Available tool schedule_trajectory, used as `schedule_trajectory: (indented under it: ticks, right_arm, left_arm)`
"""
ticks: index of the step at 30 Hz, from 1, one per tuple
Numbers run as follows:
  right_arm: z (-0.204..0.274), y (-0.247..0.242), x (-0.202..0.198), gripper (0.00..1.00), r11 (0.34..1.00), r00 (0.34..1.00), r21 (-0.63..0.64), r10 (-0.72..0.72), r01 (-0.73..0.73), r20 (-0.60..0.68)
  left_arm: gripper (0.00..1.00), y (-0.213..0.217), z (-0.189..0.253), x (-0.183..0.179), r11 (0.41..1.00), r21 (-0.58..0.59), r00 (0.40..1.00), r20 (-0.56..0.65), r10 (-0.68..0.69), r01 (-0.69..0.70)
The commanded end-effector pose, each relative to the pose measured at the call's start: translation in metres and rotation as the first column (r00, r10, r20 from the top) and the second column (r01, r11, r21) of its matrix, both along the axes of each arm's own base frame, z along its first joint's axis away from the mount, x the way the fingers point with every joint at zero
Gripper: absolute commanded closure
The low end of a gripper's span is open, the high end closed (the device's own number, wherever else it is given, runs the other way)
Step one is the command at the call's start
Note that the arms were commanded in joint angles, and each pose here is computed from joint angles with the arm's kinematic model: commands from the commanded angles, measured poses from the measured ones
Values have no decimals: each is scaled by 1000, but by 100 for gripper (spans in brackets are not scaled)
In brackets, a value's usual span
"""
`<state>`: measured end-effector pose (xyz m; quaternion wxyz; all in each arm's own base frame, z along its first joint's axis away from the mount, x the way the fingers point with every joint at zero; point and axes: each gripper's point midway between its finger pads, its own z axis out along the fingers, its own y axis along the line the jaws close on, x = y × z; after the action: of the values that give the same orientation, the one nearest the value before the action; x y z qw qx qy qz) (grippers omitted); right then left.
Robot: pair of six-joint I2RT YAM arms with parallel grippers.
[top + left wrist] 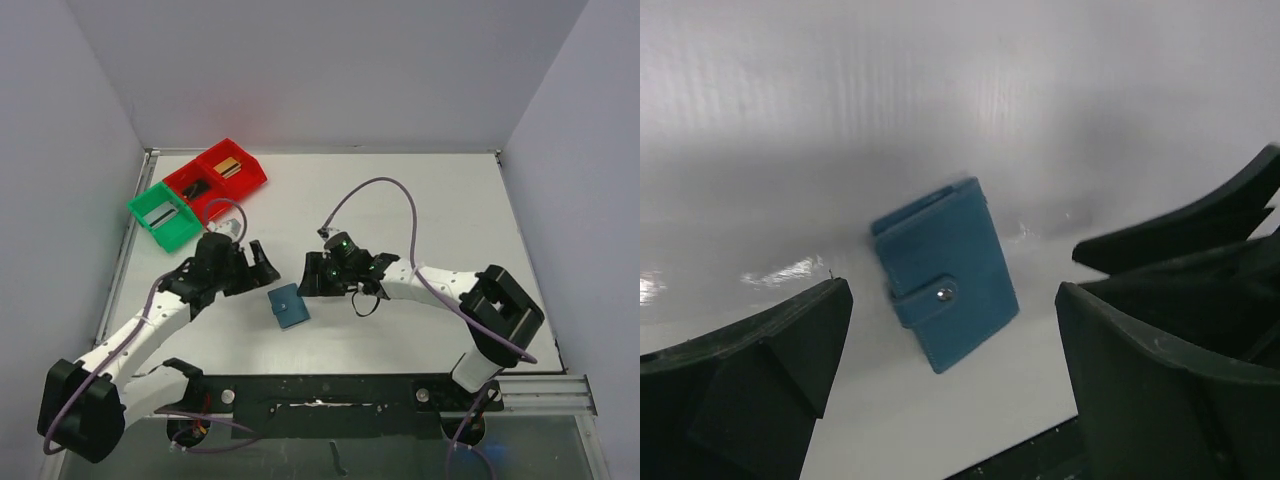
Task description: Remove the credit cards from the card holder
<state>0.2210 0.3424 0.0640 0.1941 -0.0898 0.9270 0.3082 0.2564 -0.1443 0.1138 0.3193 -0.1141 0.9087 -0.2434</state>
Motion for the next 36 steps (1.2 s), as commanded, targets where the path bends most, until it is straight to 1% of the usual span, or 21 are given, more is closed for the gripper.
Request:
schedule_trajectory:
  ticks: [1,3,5,8,10,11,14,16,18,21,24,27,28,30,31,34,36]
  right_arm:
    - [32,-16,37,51,986,988,89,-144,139,54]
    - [37,-29,48,51,976,977,97,-201,194,76]
    - [42,-41,55,52,967,965,103,-242,232,105]
    - [41,-53,59,52,964,962,99,-256,247,97]
    - [34,-58,57,52,966,963,81,-254,247,86]
    - [31,-59,54,52,967,966,76,-247,242,77]
    - [23,-59,49,53,968,968,74,-244,240,50]
    - [18,-62,46,54,963,964,75,-262,259,37]
    - [15,-66,46,55,954,955,73,-293,290,34]
    - [16,-74,48,56,942,941,64,-333,330,51]
    - [19,-84,51,57,928,925,48,-372,369,79]
    - [26,-97,54,57,908,900,38,-419,417,119]
    - [28,-101,54,57,901,892,34,-433,433,131]
    - [35,-113,58,54,879,865,23,-472,475,170]
    - [38,-118,59,52,870,853,19,-487,492,187]
    - [52,-133,63,50,848,820,15,-517,530,245]
    - [61,-140,64,50,839,804,14,-525,543,279]
  left_arm:
    - [20,-52,-6,-1,993,-120,1000,-18,-5,2]
    - [25,-58,-25,-3,992,-123,998,-60,7,-14]
    - [28,-57,-40,-5,994,-102,994,-102,33,-43]
    - [29,-50,-52,-4,996,-49,990,-122,70,-76]
    - [29,-49,-57,-3,996,-36,990,-122,76,-81]
    - [31,-49,-58,-2,997,-33,990,-123,71,-76]
    - [42,-58,-65,-4,999,-38,991,-135,24,-30]
    - [49,-69,-69,-7,999,-43,990,-139,-24,18]
    - [54,-80,-73,-11,998,-26,987,-145,-65,62]
    - [56,-94,-78,-16,995,15,984,-148,-99,102]
    - [59,-104,-79,-18,994,39,983,-158,-98,105]
    - [60,-109,-78,-18,995,46,983,-163,-79,88]
    - [60,-110,-75,-18,995,47,984,-160,-74,83]
    - [54,-107,-67,-16,996,61,987,-151,-49,59]
    - [50,-105,-59,-12,997,67,991,-130,-34,43]
    - [32,-93,-23,7,994,109,999,-39,1,3]
    - [25,-82,5,27,991,128,999,23,26,-29]
